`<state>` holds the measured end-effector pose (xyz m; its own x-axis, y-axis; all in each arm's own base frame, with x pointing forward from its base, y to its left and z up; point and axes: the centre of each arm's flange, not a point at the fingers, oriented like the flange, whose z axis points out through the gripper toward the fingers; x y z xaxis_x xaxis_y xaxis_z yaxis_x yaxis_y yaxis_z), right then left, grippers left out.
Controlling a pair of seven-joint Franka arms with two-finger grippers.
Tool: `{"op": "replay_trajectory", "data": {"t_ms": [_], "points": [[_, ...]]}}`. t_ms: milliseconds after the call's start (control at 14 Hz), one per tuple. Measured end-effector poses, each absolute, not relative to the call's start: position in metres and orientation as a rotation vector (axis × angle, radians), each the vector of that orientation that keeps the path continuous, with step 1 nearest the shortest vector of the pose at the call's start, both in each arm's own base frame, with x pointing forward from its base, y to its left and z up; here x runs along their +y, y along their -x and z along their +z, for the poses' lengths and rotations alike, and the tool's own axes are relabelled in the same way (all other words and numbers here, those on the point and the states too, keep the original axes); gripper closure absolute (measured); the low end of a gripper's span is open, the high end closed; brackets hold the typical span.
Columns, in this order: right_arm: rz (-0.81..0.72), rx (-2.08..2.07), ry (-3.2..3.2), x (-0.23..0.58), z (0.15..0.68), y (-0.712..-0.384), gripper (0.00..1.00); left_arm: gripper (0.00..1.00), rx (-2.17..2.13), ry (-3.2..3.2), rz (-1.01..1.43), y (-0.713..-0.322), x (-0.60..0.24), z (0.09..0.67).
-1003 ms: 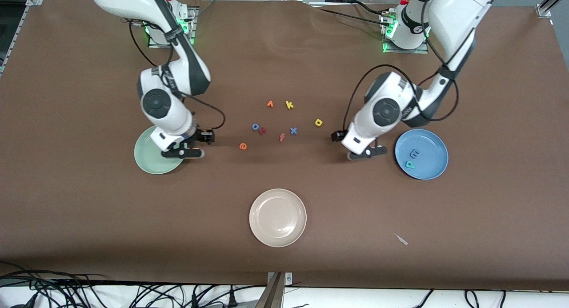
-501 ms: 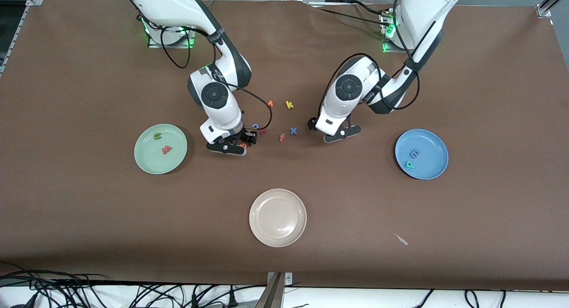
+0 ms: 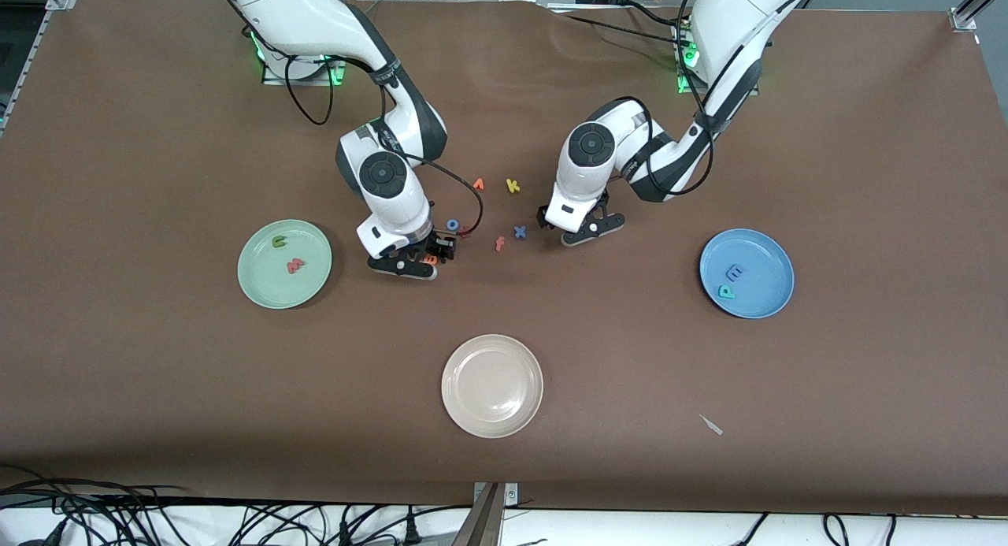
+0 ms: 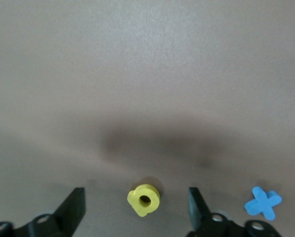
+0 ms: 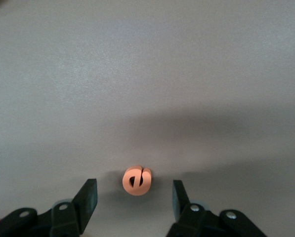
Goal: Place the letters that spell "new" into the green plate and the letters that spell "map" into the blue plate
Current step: 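Grasp the yellow letter with the left gripper while the right gripper grasps the e, then drop the orange e in the green plate while the left gripper drops yellow in blue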
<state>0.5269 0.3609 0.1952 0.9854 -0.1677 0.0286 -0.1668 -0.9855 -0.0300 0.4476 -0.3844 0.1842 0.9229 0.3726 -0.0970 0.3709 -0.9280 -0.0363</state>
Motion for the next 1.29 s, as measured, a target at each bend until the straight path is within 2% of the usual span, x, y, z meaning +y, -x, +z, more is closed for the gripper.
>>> {"op": "replay_trajectory", "data": {"t_ms": [286, 501, 645, 716, 788, 859, 931, 1074, 1146, 1289], "points": [[-0.054, 0.258, 3.104, 0.361, 0.179, -0.526, 0.30, 0.25, -0.585, 3.061, 0.168, -0.440, -0.391, 0.180], [-0.055, 0.249, 3.106, 0.364, 0.173, -0.523, 0.33, 0.28, -0.594, 3.056, 0.175, -0.438, -0.393, 0.178], [-0.059, 0.250, 3.105, 0.364, 0.175, -0.524, 0.48, 0.31, -0.599, 3.052, 0.182, -0.438, -0.392, 0.175], [-0.060, 0.250, 3.105, 0.364, 0.175, -0.524, 0.49, 0.36, -0.600, 3.051, 0.186, -0.437, -0.392, 0.173], [-0.062, 0.250, 3.103, 0.364, 0.176, -0.525, 0.57, 0.36, -0.601, 3.049, 0.190, -0.437, -0.392, 0.172], [-0.066, 0.249, 3.100, 0.366, 0.179, -0.525, 0.70, 0.43, -0.603, 3.049, 0.192, -0.437, -0.392, 0.170], [-0.068, 0.247, 3.099, 0.367, 0.180, -0.525, 0.72, 0.43, -0.609, 3.050, 0.191, -0.437, -0.393, 0.171], [-0.066, 0.247, 3.101, 0.366, 0.178, -0.524, 0.72, 0.57, -0.618, 3.055, 0.185, -0.438, -0.394, 0.172], [-0.069, 0.240, 3.103, 0.365, 0.179, -0.526, 0.72, 0.57, -0.621, 3.054, 0.185, -0.438, -0.395, 0.172], [-0.056, 0.194, 3.131, 0.352, 0.184, -0.533, 0.72, 0.69, -0.629, 3.056, 0.182, -0.439, -0.395, 0.173]]}}
